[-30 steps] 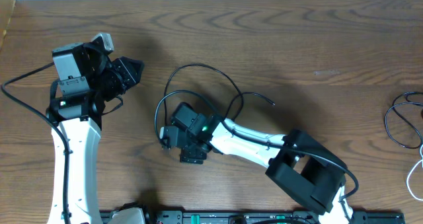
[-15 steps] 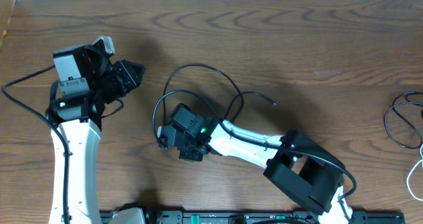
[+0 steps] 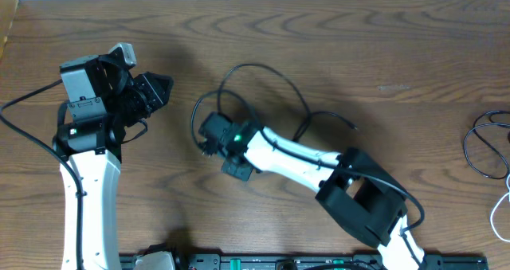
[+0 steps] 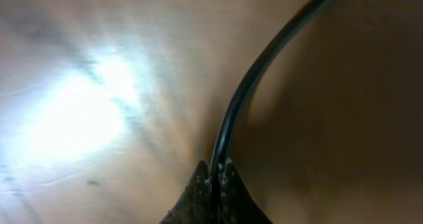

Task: Untangle cables
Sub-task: 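Carry the black cable with the right gripper to the back right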

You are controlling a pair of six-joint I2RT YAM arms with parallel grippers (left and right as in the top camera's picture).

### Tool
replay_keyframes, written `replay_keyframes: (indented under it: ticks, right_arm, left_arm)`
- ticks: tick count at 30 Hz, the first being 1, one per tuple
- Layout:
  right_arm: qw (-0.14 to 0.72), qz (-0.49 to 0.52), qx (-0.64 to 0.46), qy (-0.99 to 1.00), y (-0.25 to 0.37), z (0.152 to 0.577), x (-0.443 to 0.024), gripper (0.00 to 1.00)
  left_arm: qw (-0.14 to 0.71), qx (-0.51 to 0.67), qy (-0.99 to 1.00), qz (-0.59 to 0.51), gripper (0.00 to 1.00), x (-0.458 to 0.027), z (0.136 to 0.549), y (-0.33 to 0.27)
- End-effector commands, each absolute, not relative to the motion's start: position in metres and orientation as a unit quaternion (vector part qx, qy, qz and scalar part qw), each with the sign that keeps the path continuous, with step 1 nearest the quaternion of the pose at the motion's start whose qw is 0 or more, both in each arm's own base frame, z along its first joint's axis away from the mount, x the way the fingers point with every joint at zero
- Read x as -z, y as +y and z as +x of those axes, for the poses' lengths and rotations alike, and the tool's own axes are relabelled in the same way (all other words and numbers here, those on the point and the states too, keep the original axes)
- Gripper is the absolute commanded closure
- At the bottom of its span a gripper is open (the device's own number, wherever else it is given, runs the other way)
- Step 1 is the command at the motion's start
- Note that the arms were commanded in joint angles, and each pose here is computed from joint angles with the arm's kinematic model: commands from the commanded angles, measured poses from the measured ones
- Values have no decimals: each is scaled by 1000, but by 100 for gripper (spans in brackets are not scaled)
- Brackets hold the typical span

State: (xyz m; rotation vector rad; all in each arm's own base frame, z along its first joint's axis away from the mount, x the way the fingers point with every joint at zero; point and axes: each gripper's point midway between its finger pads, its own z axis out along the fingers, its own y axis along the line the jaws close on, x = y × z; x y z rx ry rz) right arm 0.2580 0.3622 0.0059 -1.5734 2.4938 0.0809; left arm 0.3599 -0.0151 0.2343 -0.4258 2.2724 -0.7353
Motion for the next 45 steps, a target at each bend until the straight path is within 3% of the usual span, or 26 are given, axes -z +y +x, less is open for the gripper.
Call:
replay_keyframes:
  ticks: [1,12,22,32,39,45]
  right_arm:
    - [112,-496,-14,861,357,282,-20,99]
    - [137,-393,49,908,300,353,-73,99]
    - [254,-207,55,943,217,443,-223,99]
    - [422,-98,10,901,138,480,-374,99]
    - [458,-45,12,888,87,497,-397,99]
    - [465,34,86,881,-8,506,-404,99]
  left_arm:
    - [369,286,872,-145,83,-251,360,-16]
    - [369,286,872,-145,83,-251,360,-16]
    - [364,286,874,-148,83,-248,358,-17]
    - [361,287,875,-148,83,-247,357,-18]
    - [354,308,872,-138,83,-250,355,-25]
    - [338,309,877,-145,84,-244,350,-26]
